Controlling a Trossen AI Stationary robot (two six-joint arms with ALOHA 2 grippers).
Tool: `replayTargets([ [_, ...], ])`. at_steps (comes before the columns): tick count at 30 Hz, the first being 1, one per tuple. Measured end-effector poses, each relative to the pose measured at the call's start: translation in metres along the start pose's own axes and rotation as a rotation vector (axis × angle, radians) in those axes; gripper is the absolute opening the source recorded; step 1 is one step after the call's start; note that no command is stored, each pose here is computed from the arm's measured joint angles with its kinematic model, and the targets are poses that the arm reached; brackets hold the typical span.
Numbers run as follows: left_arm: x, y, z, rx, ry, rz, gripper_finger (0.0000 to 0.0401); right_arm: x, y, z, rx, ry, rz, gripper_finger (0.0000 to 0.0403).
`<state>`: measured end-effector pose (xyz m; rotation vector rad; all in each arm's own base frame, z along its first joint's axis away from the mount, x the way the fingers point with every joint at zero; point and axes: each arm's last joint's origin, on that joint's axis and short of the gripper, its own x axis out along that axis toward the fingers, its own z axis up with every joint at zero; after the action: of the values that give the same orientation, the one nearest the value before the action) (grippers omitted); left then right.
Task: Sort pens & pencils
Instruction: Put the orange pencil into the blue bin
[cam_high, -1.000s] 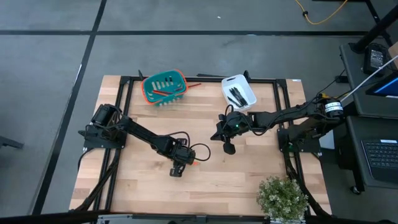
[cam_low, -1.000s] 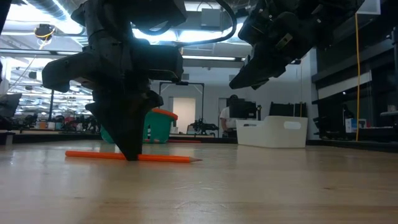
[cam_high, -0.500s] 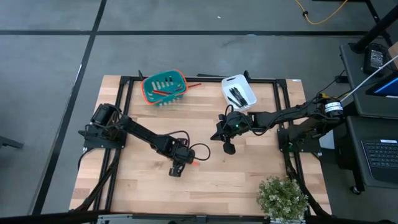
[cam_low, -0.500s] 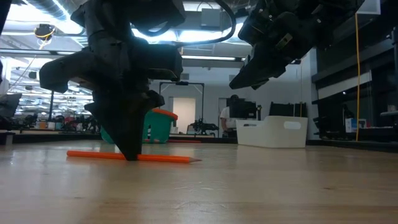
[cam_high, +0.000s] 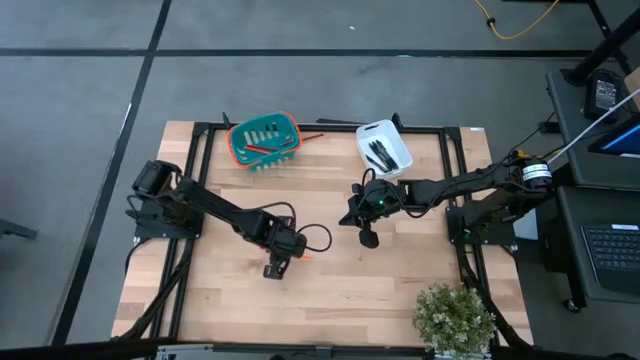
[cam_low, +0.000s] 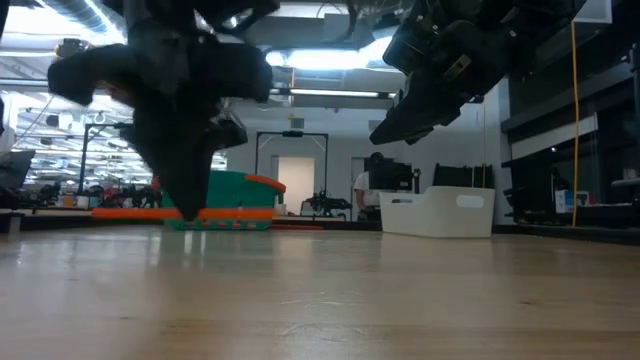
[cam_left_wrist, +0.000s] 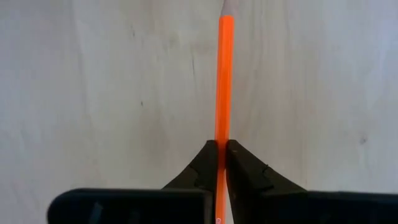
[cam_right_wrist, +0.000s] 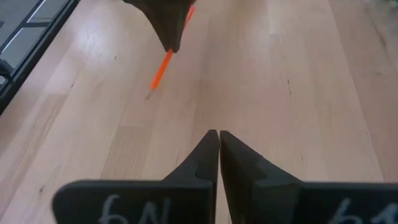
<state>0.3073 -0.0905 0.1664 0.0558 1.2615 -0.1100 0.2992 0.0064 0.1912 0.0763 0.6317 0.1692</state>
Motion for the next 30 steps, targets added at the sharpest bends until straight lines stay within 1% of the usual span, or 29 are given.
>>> replayTargets([
  [3,-0.008,0.001,0.0,-0.002,-0.017,0.015,0.0013,0.0,0.0,0.0,0.0,0.0,0.0,0.0018],
  [5,-0.013,0.003,-0.003,-0.002,-0.003,0.045,0.0013,0.0,0.0,0.0,0.0,0.0,0.0,0.0018],
  [9,-0.03,0.009,-0.005,-0.013,-0.026,0.102,0.0013,0.0,0.0,0.0,0.001,0.0,0.0,0.0018],
  [16,-0.067,0.021,-0.009,-0.049,-0.12,0.163,0.0012,0.0,0.0,0.0,0.001,0.002,0.0,0.0018],
  [20,-0.085,0.028,-0.015,-0.071,-0.148,0.2,0.0012,0.0,0.0,-0.001,0.002,0.007,-0.001,0.0018],
  [25,-0.096,0.04,-0.02,-0.082,-0.152,0.252,0.0012,0.0,0.0,-0.001,0.002,0.009,-0.001,0.0018],
  [28,-0.098,0.047,-0.021,-0.098,-0.142,0.265,0.0012,0.0,0.0,-0.001,0.002,0.011,-0.001,0.0018],
  [30,-0.099,0.052,-0.021,-0.078,-0.136,0.279,0.0012,0.0,0.0,-0.001,0.002,0.012,-0.001,0.0018],
])
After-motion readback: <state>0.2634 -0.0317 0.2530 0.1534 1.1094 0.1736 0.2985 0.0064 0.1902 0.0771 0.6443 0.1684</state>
